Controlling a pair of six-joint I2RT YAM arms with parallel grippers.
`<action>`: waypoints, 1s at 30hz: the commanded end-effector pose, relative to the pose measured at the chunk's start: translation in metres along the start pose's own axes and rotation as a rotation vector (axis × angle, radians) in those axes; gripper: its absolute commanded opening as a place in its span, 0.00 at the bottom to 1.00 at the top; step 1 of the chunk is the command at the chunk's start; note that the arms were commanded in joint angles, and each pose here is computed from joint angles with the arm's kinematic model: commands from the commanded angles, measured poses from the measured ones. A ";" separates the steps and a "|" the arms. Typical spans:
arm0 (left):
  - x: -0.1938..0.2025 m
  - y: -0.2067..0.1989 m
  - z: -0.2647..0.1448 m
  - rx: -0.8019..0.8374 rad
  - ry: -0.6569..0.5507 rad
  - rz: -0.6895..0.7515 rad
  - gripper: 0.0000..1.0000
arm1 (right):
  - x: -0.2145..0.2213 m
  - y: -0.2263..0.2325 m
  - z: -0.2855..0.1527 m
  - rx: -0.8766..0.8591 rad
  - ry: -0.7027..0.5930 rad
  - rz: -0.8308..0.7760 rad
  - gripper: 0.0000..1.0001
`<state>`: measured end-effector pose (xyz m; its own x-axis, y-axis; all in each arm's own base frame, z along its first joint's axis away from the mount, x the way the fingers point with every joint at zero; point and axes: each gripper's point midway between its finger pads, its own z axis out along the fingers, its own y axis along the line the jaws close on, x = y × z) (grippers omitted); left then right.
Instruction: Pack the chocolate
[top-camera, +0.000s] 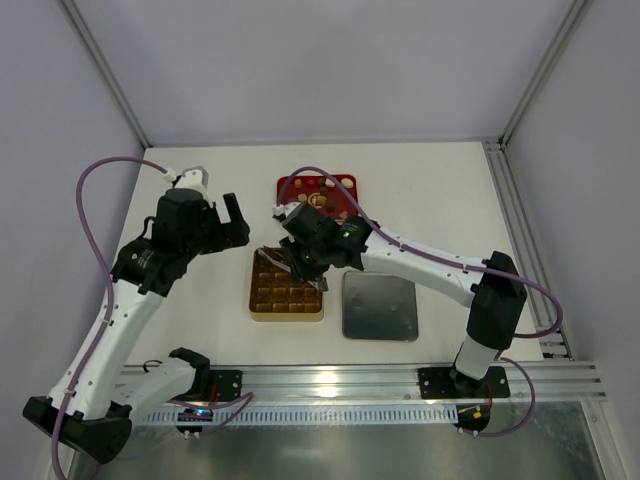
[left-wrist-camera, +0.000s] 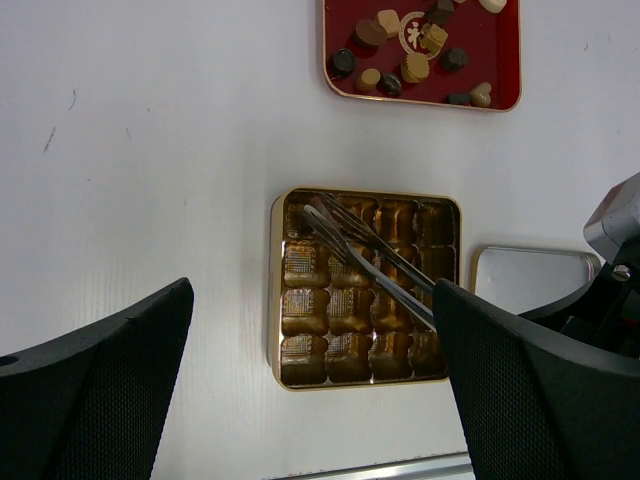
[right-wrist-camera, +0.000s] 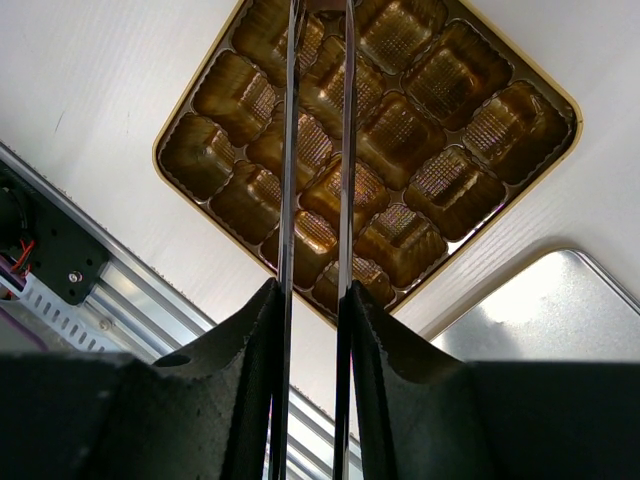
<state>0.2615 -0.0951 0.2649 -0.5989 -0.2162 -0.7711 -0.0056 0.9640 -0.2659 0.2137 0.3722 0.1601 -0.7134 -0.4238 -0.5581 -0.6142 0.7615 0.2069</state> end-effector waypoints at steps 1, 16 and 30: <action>-0.013 -0.003 -0.008 0.011 -0.045 0.001 1.00 | -0.022 0.011 -0.007 -0.029 -0.071 0.001 0.35; -0.014 -0.003 -0.009 0.013 -0.049 0.000 1.00 | -0.040 0.010 -0.027 -0.019 -0.135 -0.004 0.42; -0.018 -0.006 -0.011 0.023 -0.053 0.005 1.00 | -0.089 -0.132 -0.072 0.165 -0.248 0.165 0.42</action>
<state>0.2614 -0.0951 0.2657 -0.5984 -0.2157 -0.7716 -0.0050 0.9641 -0.2656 0.3174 0.2960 0.2162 -0.7200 -0.2004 -0.6644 -0.4322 0.8786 0.2034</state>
